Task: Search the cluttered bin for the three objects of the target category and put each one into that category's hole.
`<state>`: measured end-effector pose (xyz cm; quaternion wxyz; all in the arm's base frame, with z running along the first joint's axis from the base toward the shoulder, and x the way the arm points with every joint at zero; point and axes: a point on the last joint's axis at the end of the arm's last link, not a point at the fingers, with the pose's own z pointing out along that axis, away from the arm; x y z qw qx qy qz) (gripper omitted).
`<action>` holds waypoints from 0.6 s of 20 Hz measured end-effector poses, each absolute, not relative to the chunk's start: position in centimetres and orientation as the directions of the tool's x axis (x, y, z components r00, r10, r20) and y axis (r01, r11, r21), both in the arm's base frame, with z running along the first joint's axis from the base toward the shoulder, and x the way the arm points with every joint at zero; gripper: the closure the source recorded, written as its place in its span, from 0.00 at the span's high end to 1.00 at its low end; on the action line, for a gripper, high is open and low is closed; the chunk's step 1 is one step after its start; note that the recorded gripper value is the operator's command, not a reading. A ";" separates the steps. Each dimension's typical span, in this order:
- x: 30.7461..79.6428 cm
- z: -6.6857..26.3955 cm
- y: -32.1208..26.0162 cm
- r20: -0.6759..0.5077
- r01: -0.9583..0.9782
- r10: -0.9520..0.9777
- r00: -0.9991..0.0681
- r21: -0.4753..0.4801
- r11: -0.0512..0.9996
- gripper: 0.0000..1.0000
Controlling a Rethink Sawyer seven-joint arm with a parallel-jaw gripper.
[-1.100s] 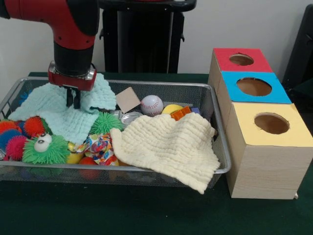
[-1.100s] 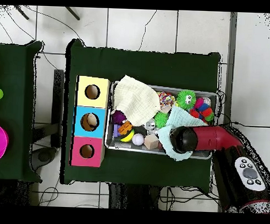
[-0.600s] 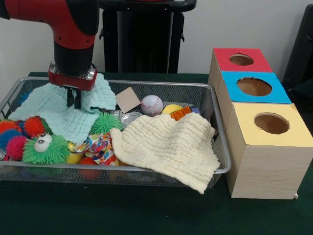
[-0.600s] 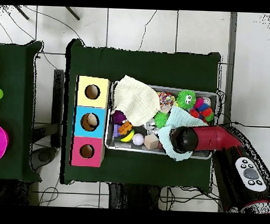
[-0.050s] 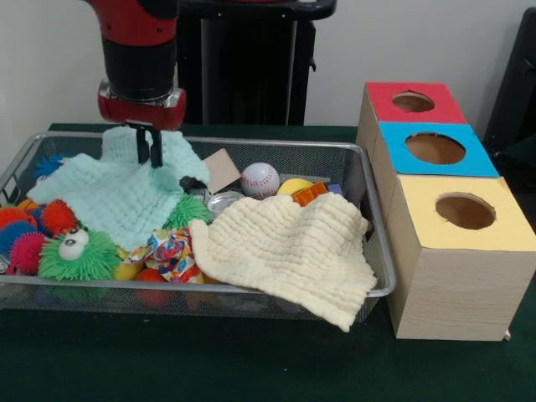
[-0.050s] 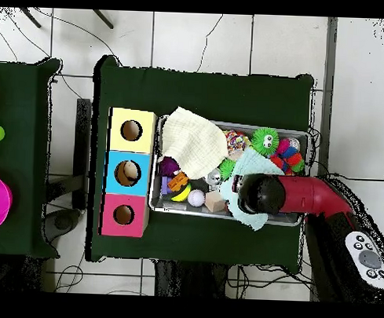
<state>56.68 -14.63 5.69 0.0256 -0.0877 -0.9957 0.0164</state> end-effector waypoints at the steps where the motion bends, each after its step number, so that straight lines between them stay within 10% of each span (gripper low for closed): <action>1: 57.1 6.6 -13.9 0.041 0.184 0.184 -0.982 -0.019 0.983 0.00; 12: 59.0 11.6 -6.0 0.062 0.253 0.246 -0.967 0.168 0.953 0.00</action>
